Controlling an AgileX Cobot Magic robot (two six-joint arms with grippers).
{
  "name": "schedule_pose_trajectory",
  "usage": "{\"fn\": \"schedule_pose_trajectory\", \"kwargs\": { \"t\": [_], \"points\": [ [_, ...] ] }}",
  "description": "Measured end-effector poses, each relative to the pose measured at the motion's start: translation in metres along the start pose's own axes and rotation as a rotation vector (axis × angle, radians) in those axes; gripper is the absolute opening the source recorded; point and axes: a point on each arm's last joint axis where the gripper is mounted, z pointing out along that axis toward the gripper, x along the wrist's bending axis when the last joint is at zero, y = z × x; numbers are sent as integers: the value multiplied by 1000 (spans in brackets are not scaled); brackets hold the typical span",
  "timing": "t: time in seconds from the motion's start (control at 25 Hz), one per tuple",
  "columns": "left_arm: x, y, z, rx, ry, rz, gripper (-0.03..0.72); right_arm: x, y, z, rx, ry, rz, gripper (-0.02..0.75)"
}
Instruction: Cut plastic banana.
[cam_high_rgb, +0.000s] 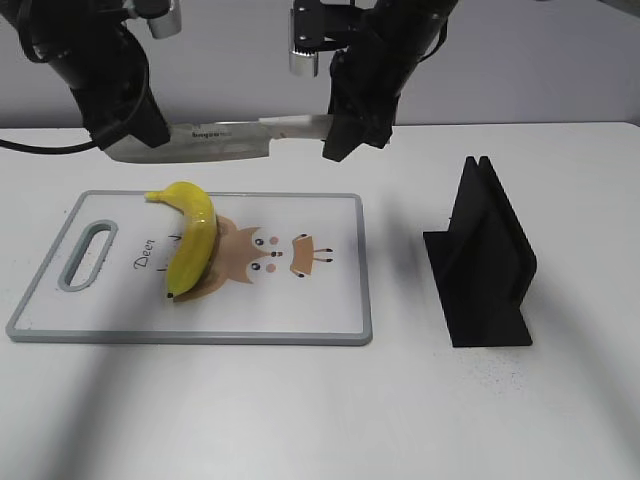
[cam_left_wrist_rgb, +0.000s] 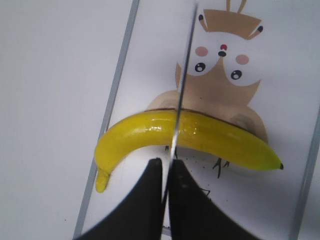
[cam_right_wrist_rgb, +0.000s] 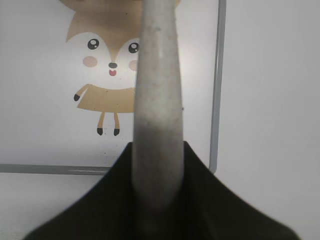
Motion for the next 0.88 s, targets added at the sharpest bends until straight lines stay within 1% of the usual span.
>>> {"fn": "schedule_pose_trajectory", "kwargs": {
  "t": [0.16,0.2,0.28,0.32,0.4,0.48,0.52,0.56,0.64,0.72,0.8,0.88],
  "points": [
    [-1,0,-1,-1,-12,-8,30,1,0,0,3,9,-2,181],
    [-1,1,-1,-6,-12,-11,44,1,0,0,4,10,-2,181],
    [-2,4,-2,-35,-16,-27,99,1,-1,0,11,9,-5,181],
    [-3,5,-3,-53,-19,-35,152,1,0,0,14,8,-6,181],
    [-3,8,-3,-79,-27,-50,287,1,-1,0,17,7,-8,181],
    [-4,10,-3,-98,-31,-59,452,1,-1,0,18,7,-8,181],
    [-4,10,-3,-104,-33,-62,517,1,-1,0,18,7,-8,181],
    [-4,11,-3,-107,-34,-70,555,1,-1,0,18,7,-8,180],
    [-4,11,-4,-112,-33,-82,596,1,-1,0,18,7,-8,180],
    [-4,13,-9,-118,-15,-84,604,1,-1,0,19,6,-9,180],
    [-3,14,-17,-121,23,-87,605,1,-1,-1,27,0,-13,180],
    [-2,13,-27,-130,56,-124,601,1,0,-7,28,-12,-16,180]
  ]
}}
